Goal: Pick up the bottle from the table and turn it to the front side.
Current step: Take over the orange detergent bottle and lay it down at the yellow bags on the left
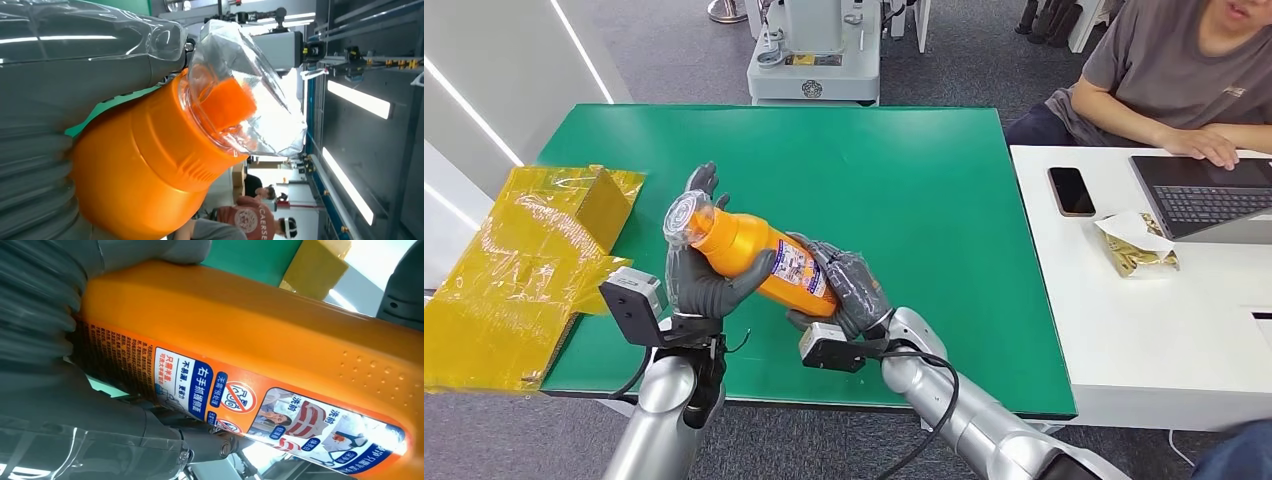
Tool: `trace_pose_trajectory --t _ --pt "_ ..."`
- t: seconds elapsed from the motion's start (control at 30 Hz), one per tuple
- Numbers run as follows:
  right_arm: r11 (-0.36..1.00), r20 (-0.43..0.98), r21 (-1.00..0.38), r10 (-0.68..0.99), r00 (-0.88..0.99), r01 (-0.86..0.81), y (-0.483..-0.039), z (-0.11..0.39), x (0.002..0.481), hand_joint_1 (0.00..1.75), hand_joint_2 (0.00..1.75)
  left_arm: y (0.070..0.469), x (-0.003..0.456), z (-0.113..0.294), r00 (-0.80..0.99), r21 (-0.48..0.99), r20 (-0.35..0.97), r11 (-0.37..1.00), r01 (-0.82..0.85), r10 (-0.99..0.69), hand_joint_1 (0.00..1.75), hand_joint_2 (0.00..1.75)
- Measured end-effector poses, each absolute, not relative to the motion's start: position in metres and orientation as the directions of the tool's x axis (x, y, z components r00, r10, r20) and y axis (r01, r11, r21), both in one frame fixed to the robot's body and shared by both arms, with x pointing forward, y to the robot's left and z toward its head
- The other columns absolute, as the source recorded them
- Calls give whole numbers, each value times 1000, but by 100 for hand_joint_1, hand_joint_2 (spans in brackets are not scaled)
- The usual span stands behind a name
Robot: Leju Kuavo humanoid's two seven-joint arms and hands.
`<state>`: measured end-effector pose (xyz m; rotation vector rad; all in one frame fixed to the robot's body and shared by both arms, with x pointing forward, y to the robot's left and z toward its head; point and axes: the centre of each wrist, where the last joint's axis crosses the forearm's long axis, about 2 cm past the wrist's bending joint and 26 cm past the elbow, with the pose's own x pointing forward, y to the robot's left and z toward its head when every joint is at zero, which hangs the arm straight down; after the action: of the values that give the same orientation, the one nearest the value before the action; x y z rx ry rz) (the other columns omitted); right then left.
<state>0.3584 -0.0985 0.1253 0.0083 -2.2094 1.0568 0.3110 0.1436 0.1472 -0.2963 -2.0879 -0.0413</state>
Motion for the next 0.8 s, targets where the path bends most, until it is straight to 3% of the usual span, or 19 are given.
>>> trace_pose_trajectory --t 0.03,0.07,0.8 --pt "675 578 -685 273 -769 -275 -99 126 359 175 175 143 311 147 -479 -90 856 968 233 195 148 175" --pt "679 578 -683 275 -769 -271 -99 126 359 175 175 142 311 147 -476 -88 857 967 239 196 175 175" --pt "707 592 -656 267 -760 -263 -98 129 360 175 175 138 310 146 -470 -70 860 958 277 198 175 175"
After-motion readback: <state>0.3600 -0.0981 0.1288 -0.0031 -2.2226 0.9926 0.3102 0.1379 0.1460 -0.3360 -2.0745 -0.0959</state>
